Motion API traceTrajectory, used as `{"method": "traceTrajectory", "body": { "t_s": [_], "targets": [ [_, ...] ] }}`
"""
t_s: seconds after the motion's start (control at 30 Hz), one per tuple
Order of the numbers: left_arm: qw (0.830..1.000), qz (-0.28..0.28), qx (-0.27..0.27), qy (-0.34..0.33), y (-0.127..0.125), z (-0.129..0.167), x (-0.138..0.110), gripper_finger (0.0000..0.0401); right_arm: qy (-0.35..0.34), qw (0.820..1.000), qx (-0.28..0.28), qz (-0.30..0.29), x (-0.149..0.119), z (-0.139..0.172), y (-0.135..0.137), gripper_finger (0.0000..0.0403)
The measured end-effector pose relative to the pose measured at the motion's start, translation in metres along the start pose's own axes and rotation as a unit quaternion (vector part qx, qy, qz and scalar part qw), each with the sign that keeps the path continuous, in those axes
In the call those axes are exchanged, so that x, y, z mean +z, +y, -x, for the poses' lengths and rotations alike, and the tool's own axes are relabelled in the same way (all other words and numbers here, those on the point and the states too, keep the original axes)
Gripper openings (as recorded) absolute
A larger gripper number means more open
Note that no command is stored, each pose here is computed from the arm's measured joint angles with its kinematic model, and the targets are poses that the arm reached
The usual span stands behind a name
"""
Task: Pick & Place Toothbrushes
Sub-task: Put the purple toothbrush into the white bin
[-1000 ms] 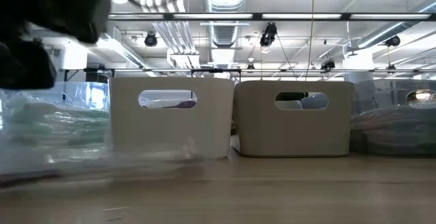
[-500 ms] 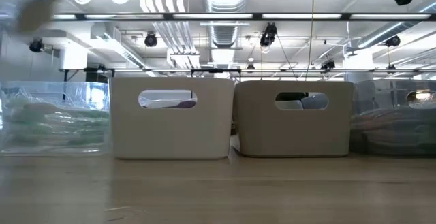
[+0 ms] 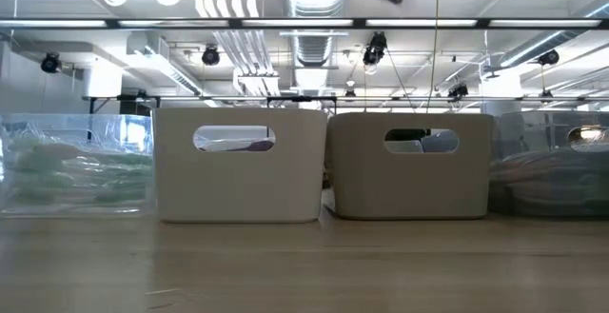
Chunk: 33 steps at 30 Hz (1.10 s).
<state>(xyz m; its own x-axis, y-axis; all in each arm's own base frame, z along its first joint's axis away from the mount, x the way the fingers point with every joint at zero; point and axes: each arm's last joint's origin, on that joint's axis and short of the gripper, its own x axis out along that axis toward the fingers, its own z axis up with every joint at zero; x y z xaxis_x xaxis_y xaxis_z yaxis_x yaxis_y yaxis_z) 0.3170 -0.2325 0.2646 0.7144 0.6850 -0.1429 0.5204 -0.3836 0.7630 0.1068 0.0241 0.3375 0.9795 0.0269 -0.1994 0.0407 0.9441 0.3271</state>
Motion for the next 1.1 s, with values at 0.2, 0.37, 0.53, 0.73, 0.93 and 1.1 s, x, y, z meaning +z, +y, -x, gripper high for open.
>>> {"method": "traceTrajectory", "body": {
  "t_s": [0.2, 0.37, 0.53, 0.73, 0.93, 1.1],
  "targets": [
    [0.999, -0.032, -0.031, 0.02, -0.002, -0.03, -0.011, 0.0001, 0.016, 0.993, 0.108, 0.051, 0.003, -0.03, 0.017, 0.0008],
    [0.997, -0.047, -0.052, 0.037, -0.005, -0.048, -0.019, 0.0001, 0.057, 0.993, 0.093, 0.038, -0.005, -0.052, 0.019, 0.0008],
    [0.996, -0.044, -0.06, 0.046, -0.001, -0.056, -0.027, 0.0001, 0.067, 0.993, 0.089, 0.031, -0.009, -0.067, 0.022, 0.001],
    [0.997, -0.012, -0.053, 0.049, 0.022, -0.057, -0.04, 0.0, 0.07, 0.994, 0.086, 0.018, -0.01, -0.082, 0.026, 0.004],
    [0.997, 0.024, -0.046, 0.05, 0.046, -0.055, -0.057, 0.0, 0.09, 0.993, 0.076, -0.005, -0.01, -0.097, 0.03, 0.0093],
    [0.997, 0.038, -0.048, 0.054, 0.053, -0.061, -0.065, 0.0, 0.108, 0.992, 0.066, -0.014, -0.008, -0.112, 0.035, 0.0133]
  ]
}}
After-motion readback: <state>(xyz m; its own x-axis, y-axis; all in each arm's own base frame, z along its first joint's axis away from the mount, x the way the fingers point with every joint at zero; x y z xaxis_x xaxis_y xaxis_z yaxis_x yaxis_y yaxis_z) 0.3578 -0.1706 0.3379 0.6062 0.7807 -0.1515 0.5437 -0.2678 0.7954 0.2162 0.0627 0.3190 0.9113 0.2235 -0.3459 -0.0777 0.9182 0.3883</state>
